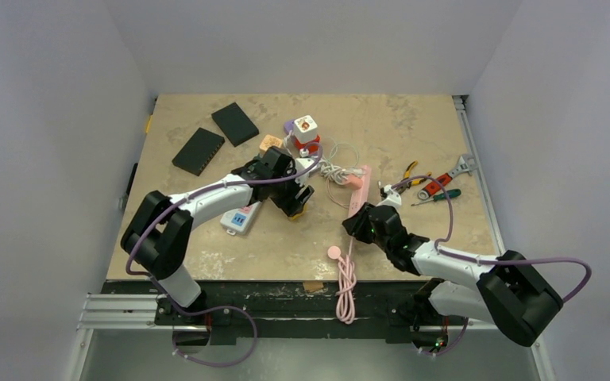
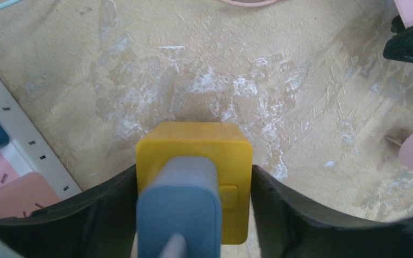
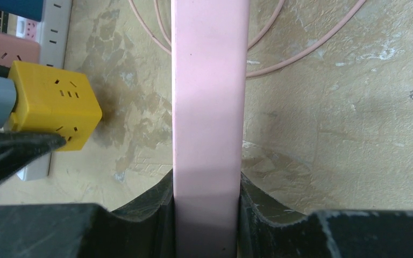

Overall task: Pull the plug off the socket
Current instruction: Place the plug at the center of the board, then remove the plug from the socket.

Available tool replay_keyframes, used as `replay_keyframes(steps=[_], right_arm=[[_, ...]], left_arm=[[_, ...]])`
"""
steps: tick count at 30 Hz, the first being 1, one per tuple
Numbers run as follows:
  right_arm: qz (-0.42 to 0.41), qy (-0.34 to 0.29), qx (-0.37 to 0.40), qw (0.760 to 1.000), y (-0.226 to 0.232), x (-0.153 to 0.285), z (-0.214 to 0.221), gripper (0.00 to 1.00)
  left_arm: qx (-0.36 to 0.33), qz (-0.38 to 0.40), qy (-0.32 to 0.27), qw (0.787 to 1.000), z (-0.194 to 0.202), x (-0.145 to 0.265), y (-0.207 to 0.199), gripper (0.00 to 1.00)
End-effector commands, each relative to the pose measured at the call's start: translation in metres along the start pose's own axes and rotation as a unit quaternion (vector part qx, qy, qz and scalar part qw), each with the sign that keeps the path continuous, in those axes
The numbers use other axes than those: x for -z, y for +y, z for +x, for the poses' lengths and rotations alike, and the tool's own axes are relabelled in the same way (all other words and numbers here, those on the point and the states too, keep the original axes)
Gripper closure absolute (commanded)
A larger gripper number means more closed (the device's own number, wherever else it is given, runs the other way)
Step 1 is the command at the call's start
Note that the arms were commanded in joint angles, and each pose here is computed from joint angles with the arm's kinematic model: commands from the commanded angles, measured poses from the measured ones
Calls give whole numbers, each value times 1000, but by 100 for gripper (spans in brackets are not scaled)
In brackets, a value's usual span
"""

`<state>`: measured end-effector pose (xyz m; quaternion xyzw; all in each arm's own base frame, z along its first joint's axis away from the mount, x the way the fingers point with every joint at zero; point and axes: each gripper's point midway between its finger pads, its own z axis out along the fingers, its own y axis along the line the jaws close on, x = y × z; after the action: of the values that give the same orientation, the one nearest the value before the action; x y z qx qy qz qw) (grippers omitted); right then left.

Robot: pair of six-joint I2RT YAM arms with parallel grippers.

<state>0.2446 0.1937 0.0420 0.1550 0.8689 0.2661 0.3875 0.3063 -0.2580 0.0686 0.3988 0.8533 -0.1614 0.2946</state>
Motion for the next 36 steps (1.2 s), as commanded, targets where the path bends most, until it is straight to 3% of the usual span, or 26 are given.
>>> replay_keyframes(steps=[1,2,3,9,17,26,36], right_arm=[[-12,-4,27,1000,8,6,-8,89],[-10,-6,30,999,8,7,-9,90],[-10,-7,32,999,8,8,-11,91],[-12,-11,45,999,10,10,-14,95],[-25,-17,61,998,22,11,-23,100],[-36,-26,84,995,31,18,-33,100],[-78,-25,118,990,51,29,-39,100]], left_arm=[[-10,41,0,999,2,18,-20,15],[-10,50,-2,999,0,23,-23,2],[-12,57,-7,998,-3,29,-27,0],[-35,69,-42,996,-32,76,-36,0],[-126,113,-104,980,-83,124,-54,0],[-224,138,-135,955,-129,82,-66,0],[-231,153,-164,947,-149,27,-73,0]])
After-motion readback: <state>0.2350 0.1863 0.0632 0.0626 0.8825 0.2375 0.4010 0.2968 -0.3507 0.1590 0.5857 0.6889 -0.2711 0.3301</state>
